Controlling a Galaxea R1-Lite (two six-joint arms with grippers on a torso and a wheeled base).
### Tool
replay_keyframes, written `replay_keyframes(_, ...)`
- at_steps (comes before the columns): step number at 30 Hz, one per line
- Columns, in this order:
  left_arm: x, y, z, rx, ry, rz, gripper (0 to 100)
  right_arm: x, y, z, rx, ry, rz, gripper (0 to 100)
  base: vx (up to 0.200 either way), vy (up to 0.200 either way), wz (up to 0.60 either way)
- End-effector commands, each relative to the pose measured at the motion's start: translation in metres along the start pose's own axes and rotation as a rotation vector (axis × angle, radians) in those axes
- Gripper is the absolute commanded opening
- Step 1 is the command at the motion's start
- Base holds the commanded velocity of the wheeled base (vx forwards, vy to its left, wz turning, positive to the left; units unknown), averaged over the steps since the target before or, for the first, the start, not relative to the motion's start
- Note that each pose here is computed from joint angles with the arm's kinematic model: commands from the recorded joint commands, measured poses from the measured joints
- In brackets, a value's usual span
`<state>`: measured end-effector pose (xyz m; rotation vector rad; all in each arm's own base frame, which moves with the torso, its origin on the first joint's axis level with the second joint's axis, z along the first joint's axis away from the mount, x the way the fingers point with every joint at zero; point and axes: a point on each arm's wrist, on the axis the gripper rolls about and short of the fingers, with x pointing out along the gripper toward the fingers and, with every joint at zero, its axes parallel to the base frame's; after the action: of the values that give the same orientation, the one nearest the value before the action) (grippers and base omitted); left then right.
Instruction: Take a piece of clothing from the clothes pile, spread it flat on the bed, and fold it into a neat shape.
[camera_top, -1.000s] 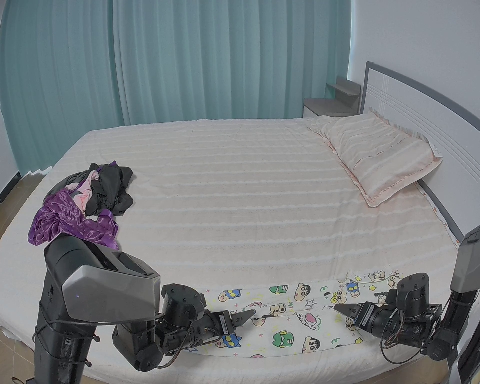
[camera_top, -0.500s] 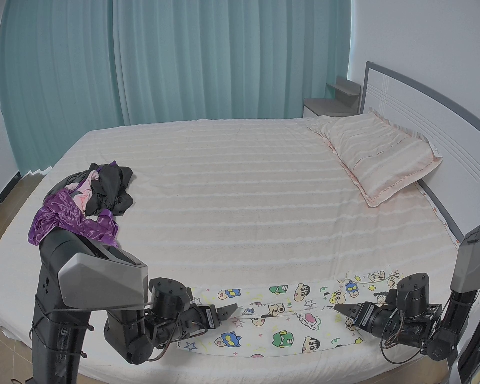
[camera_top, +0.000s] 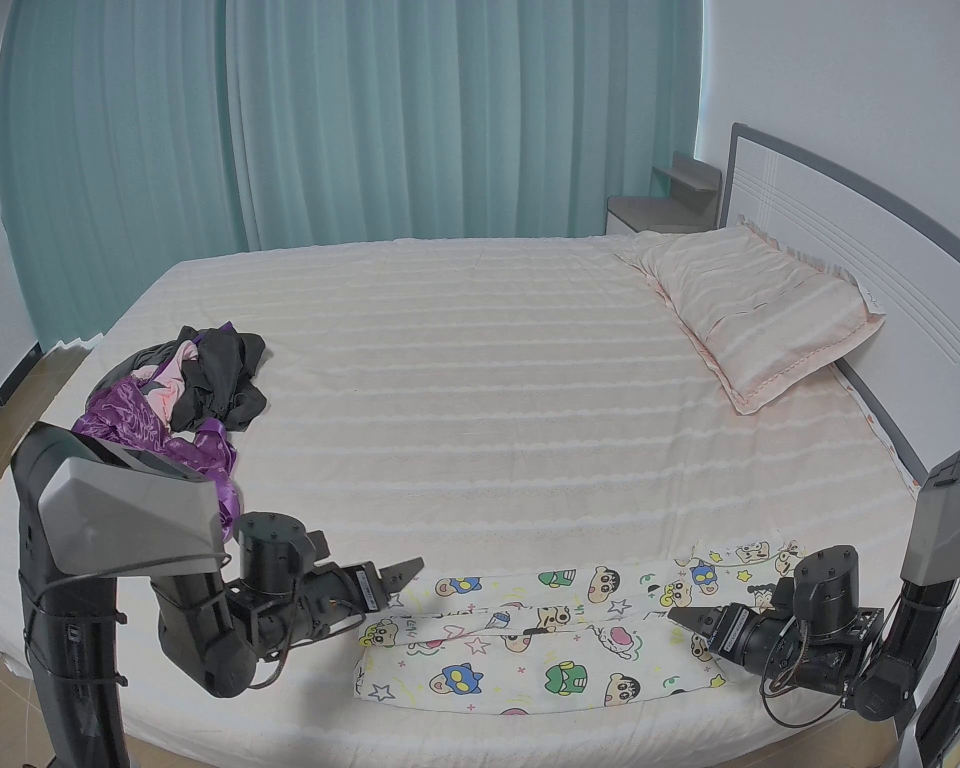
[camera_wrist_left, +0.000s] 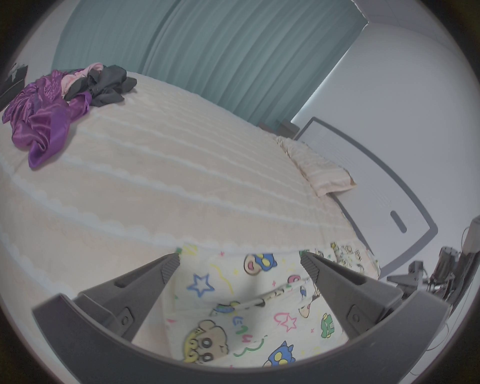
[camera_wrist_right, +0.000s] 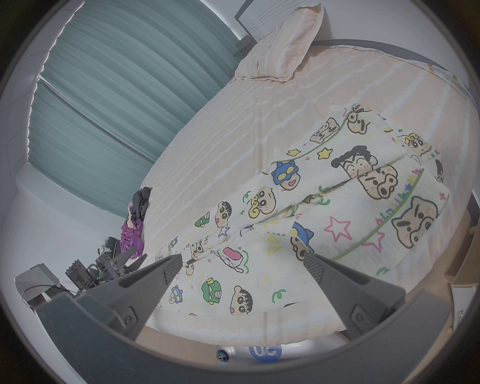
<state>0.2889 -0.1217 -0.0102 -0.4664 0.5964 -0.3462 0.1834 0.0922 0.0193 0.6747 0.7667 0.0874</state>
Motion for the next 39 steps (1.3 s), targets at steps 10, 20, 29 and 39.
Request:
replay_keyframes(10,-0.030,0.025,0.001,-0.069,0.145,0.083,100,-0.003,-0.002,-0.002,-0.001,0.008,-0.010,100,0.000,0.000,0.00)
replay_keyframes(20,-0.005,0.025,-0.031,0.011,0.260,0.086,100,-0.003,-0.002,-0.002,-0.001,0.006,-0.008,100,0.000,0.000,0.00)
replay_keyframes(29,0.008,0.005,-0.042,0.072,0.289,0.062,100,-0.003,-0.002,-0.002,-0.002,0.006,-0.006,100,0.000,0.000,0.00)
replay_keyframes(39,0.020,-0.004,-0.042,0.093,0.280,0.080,100,-0.003,-0.002,-0.002,-0.004,-0.009,-0.020,100,0.000,0.000,0.00)
